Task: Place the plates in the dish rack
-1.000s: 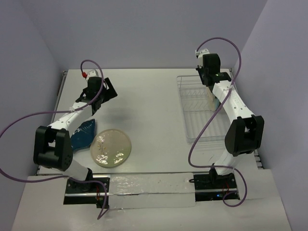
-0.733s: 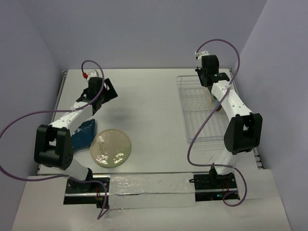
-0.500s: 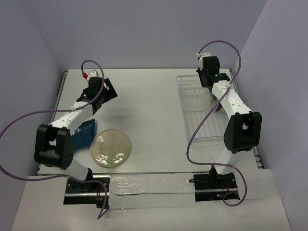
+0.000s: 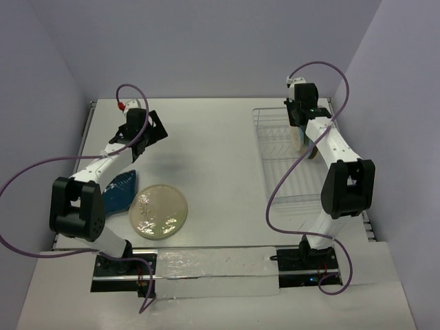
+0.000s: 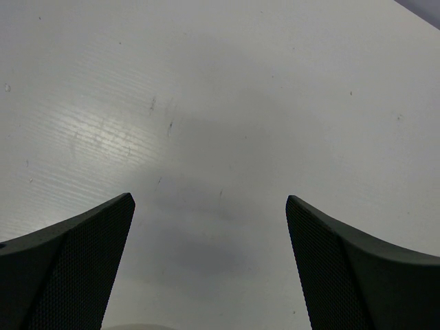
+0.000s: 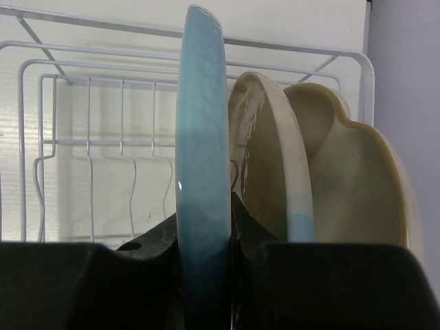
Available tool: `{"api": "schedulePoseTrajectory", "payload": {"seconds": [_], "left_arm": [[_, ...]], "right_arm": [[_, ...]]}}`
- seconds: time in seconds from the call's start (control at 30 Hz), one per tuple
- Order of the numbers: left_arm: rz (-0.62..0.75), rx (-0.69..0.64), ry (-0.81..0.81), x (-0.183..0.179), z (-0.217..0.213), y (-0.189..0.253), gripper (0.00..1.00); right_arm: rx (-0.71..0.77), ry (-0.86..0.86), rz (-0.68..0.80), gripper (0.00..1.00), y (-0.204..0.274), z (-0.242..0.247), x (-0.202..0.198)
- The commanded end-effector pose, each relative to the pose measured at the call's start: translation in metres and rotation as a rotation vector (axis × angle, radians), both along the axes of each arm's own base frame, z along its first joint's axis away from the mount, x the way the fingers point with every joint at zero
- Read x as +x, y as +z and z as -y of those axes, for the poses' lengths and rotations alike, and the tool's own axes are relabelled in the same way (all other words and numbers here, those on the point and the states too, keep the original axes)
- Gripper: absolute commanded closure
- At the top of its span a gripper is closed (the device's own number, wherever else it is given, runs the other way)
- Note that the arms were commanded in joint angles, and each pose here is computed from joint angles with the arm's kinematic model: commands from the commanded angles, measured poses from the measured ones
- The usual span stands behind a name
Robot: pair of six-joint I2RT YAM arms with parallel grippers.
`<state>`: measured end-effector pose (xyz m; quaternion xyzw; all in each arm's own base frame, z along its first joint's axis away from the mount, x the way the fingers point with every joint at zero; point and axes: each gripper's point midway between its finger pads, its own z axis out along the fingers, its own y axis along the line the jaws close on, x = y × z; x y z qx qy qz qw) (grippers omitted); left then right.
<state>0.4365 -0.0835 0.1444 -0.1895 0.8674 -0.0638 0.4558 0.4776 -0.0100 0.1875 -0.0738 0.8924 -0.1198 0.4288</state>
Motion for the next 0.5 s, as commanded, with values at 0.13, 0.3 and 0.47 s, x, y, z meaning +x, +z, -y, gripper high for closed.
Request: {"api": "schedulePoseTrajectory", "payload": {"seconds": [0.13,0.3,0.47], "left_arm": [[0.058,-0.017,0.014,0.008,0.005,0.026,0.01],[0.063,-0.02,0.018,0.005,0.005,0.028,0.01],[0.073,-0.021,0.018,0.003,0.005,0.033,0.01]], "right_arm": [[-0.015,-0.031,0.138,0.7,0.034,0.01,0.012],[-0.023,-0.031,0.145,0.57,0.037,0.011,0.01],[-0.022,-0.046,0.162,0.49,0.045,0.013,0.009]]}}
